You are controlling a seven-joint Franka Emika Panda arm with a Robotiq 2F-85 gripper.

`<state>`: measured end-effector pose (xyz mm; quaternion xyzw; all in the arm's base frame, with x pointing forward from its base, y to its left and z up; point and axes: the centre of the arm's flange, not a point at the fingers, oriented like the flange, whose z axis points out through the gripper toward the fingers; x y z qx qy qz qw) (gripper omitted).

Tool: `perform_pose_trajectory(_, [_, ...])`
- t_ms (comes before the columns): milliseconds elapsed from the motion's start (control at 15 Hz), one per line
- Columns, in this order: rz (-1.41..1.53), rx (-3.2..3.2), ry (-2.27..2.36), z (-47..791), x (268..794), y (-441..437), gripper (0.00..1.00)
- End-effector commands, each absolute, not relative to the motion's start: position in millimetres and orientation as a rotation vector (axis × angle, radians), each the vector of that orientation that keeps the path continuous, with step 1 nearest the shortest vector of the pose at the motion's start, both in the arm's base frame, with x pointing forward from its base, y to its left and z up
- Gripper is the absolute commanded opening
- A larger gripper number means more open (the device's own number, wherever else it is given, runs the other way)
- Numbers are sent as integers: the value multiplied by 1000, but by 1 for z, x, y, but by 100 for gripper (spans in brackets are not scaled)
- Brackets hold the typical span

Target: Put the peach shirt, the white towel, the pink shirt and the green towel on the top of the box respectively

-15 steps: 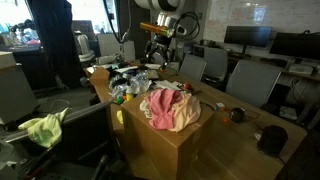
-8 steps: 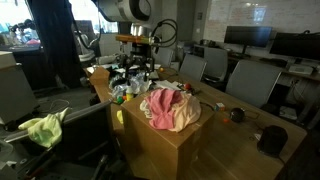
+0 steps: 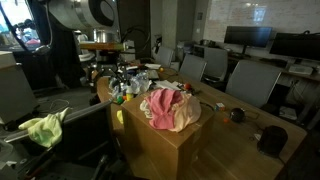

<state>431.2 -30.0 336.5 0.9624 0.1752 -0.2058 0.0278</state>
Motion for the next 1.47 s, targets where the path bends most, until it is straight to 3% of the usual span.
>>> perform_pose_trajectory(0, [-566,2891,819,333,387,1,100])
perform_pose_trajectory(400, [-531,2865,1158,318,367,38,100])
perform_pose_trajectory(800, [-479,2992,1209,311,378,55,100])
perform_pose_trajectory(1400, [-683,3069,1202,274,386,58,100])
